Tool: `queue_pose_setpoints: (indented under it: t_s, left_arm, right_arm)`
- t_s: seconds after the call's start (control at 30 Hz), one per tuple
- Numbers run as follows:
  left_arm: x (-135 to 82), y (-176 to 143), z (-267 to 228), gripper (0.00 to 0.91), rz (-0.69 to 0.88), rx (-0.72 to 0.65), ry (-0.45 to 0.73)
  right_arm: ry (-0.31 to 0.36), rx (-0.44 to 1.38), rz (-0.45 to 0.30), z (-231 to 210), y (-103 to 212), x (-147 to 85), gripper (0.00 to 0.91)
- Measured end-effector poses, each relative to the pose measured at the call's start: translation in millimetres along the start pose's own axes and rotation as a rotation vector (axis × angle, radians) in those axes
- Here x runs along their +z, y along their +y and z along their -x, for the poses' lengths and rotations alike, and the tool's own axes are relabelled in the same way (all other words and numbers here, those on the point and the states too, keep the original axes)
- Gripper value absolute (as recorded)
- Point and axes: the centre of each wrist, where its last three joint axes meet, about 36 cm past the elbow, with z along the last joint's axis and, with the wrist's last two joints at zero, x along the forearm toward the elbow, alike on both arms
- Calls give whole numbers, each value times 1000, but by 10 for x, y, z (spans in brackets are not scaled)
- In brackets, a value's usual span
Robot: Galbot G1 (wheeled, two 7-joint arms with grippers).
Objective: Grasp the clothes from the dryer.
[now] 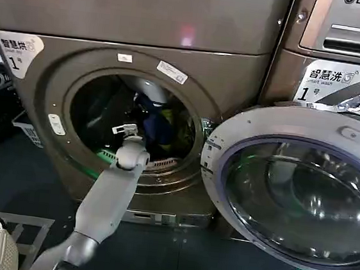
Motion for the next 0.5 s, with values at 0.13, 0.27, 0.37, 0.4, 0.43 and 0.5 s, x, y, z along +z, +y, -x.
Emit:
queue_pose_setpoints:
  t_s: [0.13,0.27,0.37,0.4,0.43,0.5]
  left_arm:
    - [34,-44,-13,0,5,9,5]
    - [33,-86,9,0,6,14,5]
    - [19,-99,34,0,6,14,2]
    - [17,-100,42,0,7,14,2]
    - [17,-102,48,0,7,14,2]
    - [22,-102,55,0,9,16,4]
  right_arm:
    - [-1,0,1,5,-1,10,907]
    - [-1,3,-1,13,-15,18,907]
    - [-3,2,-2,17,-22,15,907]
    - [-4,0,-3,17,-21,13,907]
    - [-5,-1,-3,17,-19,9,907]
    - [-7,-4,-3,19,-13,-2,907]
